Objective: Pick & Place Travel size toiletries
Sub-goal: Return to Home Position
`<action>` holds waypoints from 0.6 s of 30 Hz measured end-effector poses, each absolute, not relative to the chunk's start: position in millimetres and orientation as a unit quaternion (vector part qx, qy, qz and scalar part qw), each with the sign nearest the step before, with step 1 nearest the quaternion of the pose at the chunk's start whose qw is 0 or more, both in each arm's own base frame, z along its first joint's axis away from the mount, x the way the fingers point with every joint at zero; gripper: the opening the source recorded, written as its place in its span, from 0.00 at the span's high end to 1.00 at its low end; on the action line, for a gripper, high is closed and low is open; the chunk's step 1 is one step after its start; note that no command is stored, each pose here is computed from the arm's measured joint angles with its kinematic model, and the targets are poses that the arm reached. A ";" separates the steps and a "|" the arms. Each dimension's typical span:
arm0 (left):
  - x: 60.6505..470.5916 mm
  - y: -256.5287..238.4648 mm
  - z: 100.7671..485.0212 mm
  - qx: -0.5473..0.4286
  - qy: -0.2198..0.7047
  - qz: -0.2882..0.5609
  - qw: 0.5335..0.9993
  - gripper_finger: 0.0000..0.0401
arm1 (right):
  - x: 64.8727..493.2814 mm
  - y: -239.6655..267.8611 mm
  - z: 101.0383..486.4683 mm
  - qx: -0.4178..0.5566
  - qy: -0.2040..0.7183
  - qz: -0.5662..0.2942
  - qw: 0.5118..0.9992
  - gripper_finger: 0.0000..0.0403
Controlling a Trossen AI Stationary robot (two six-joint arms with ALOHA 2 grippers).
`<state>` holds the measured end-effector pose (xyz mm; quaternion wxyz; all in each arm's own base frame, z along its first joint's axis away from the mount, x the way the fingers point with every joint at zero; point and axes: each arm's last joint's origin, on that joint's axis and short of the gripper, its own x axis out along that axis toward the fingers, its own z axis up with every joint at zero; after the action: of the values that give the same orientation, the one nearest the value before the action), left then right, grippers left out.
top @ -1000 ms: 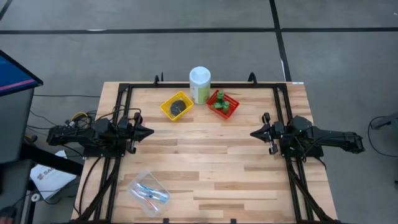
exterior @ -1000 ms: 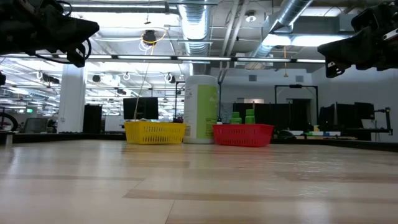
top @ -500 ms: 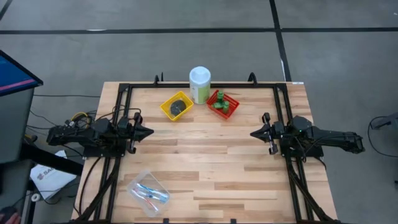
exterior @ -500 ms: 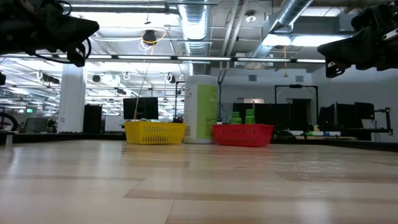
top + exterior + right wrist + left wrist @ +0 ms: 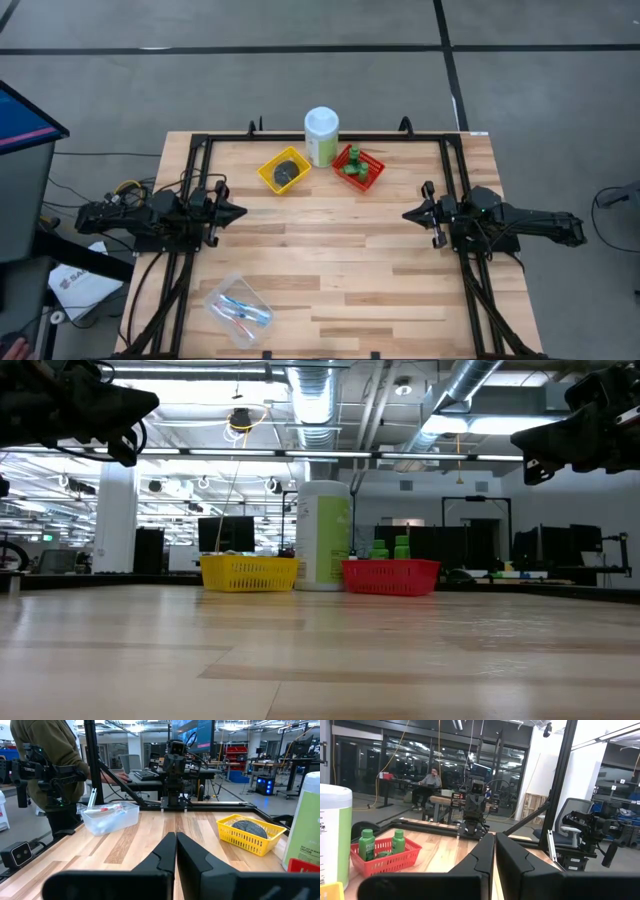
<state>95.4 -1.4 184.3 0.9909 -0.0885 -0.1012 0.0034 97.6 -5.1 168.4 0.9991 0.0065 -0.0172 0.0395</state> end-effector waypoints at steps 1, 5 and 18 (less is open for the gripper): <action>95.4 -1.5 184.3 -0.088 -0.101 0.003 0.991 0.97 | 97.6 -5.1 168.4 0.007 -0.017 0.040 0.999 0.98; 95.4 -1.4 184.4 -0.089 -0.102 0.003 0.991 0.97 | 97.6 -5.1 168.4 0.007 -0.017 0.039 0.999 0.98; 95.3 -1.4 184.9 -0.089 -0.104 0.004 0.991 0.97 | 97.6 -5.1 168.4 0.007 -0.017 0.040 0.999 0.98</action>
<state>95.3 -1.4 184.9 0.9906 -0.0887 -0.1040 0.0037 97.6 -5.1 168.4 0.9990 0.0065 -0.0174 0.0395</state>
